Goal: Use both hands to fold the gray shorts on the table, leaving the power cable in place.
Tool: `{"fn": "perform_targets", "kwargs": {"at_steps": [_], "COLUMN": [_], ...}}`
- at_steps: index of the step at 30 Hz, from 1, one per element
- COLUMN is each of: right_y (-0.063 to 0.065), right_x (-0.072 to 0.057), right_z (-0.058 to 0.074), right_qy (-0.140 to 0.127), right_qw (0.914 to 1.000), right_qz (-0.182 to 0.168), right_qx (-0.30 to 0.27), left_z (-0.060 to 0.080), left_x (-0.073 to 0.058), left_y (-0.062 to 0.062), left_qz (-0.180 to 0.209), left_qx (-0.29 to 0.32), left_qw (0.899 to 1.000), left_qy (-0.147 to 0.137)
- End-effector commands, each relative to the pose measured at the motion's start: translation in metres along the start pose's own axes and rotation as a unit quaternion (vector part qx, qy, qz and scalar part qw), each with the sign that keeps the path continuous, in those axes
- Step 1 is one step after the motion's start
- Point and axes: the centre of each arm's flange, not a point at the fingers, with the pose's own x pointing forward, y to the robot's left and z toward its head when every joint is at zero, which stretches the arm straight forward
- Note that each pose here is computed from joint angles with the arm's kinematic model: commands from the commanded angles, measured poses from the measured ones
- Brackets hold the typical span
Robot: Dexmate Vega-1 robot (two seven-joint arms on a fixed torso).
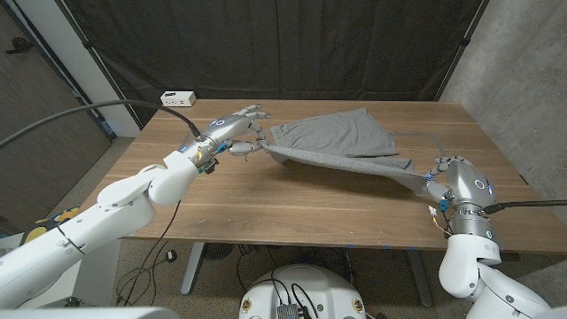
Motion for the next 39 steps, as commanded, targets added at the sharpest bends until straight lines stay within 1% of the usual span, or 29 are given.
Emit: {"fn": "perform_targets", "kwargs": {"at_steps": [1,3,5,6,7,9,10,12,13,15,17,19,20,21,23,25,28,29,31,32,33,34,35,36,37,38,39], "right_y": [-0.017,-0.019,-0.019,-0.02,-0.019,-0.02,-0.02,-0.021,-0.021,-0.022,-0.021,-0.022,-0.022,-0.023,-0.023,-0.023,-0.024,-0.024,-0.025,-0.024,-0.024,-0.024,-0.024,-0.022,-0.022,-0.02,-0.02], "right_x": [-0.008,-0.007,-0.006,-0.005,-0.004,0.001,0.003,0.012,0.016,0.024,0.03,0.04,0.044,0.048,0.055,0.061,0.068,0.07,0.078,0.081,0.085,0.091,0.094,0.097,0.104,0.112,0.113], "right_z": [-0.008,-0.009,-0.01,-0.01,-0.01,-0.009,-0.008,-0.007,-0.006,-0.003,0.0,0.002,0.002,0.002,0.004,0.004,0.006,0.006,0.008,0.01,0.011,0.013,0.015,0.017,0.019,0.022,0.022], "right_qy": [0.001,0.004,0.004,0.001,-0.005,-0.006,-0.009,-0.015,-0.021,-0.028,-0.036,-0.045,-0.047,-0.053,-0.058,-0.063,-0.065,-0.066,-0.07,-0.071,-0.075,-0.078,-0.081,-0.089,-0.093,-0.103,-0.104], "right_qw": [0.9997,0.9998,0.9995,0.9997,0.9995,0.9997,0.9993,0.9993,0.9989,0.9987,0.9981,0.9971,0.9968,0.9967,0.9956,0.9952,0.994,0.9936,0.992,0.9904,0.9901,0.9908,0.9904,0.9886,0.9892,0.9882,0.9881], "right_qz": [-0.025,-0.021,-0.03,-0.023,-0.03,-0.024,-0.034,-0.031,-0.038,-0.036,-0.044,-0.051,-0.055,-0.052,-0.063,-0.064,-0.076,-0.081,-0.096,-0.109,-0.111,-0.104,-0.104,-0.112,-0.105,-0.107,-0.107], "right_qx": [0.005,0.004,0.005,0.0,-0.005,-0.008,-0.014,-0.014,-0.018,-0.021,-0.026,-0.034,-0.035,-0.033,-0.038,-0.038,-0.044,-0.042,-0.043,-0.045,-0.043,-0.039,-0.041,-0.048,-0.042,-0.038,-0.037], "left_z": [-0.004,-0.005,-0.007,-0.008,-0.008,-0.009,-0.009,-0.01,-0.01,-0.01,-0.01,-0.01,-0.011,-0.011,-0.012,-0.012,-0.014,-0.015,-0.018,-0.019,-0.02,-0.021,-0.022,-0.023,-0.024,-0.025,-0.025], "left_x": [0.016,0.02,0.024,0.026,0.028,0.031,0.033,0.038,0.04,0.044,0.047,0.049,0.05,0.05,0.051,0.051,0.052,0.052,0.053,0.053,0.054,0.054,0.055,0.056,0.056,0.058,0.058], "left_y": [0.013,0.016,0.019,0.02,0.021,0.022,0.023,0.024,0.025,0.026,0.026,0.027,0.027,0.027,0.027,0.028,0.029,0.029,0.03,0.031,0.031,0.032,0.032,0.033,0.033,0.034,0.034], "left_qz": [0.04,0.043,0.043,0.04,0.038,0.031,0.025,0.012,0.004,-0.012,-0.025,-0.037,-0.04,-0.042,-0.046,-0.049,-0.053,-0.055,-0.059,-0.06,-0.062,-0.065,-0.067,-0.069,-0.07,-0.073,-0.073], "left_qx": [0.024,0.024,0.017,0.012,0.009,0.006,0.005,0.004,0.003,0.001,0.0,-0.002,-0.004,-0.006,-0.009,-0.014,-0.024,-0.027,-0.038,-0.043,-0.049,-0.056,-0.063,-0.067,-0.069,-0.07,-0.07], "left_qw": [0.999,0.999,0.999,0.999,0.999,1.0,1.0,1.0,1.0,1.0,1.0,0.999,0.999,0.999,0.999,0.999,0.998,0.998,0.998,0.997,0.997,0.996,0.996,0.995,0.995,0.995,0.995], "left_qy": [-0.003,-0.003,-0.003,-0.003,-0.003,-0.002,-0.002,-0.001,-0.002,-0.001,0.001,0.002,0.002,0.002,0.003,0.003,0.005,0.006,0.008,0.009,0.009,0.008,0.007,0.006,0.005,0.005,0.005]}}
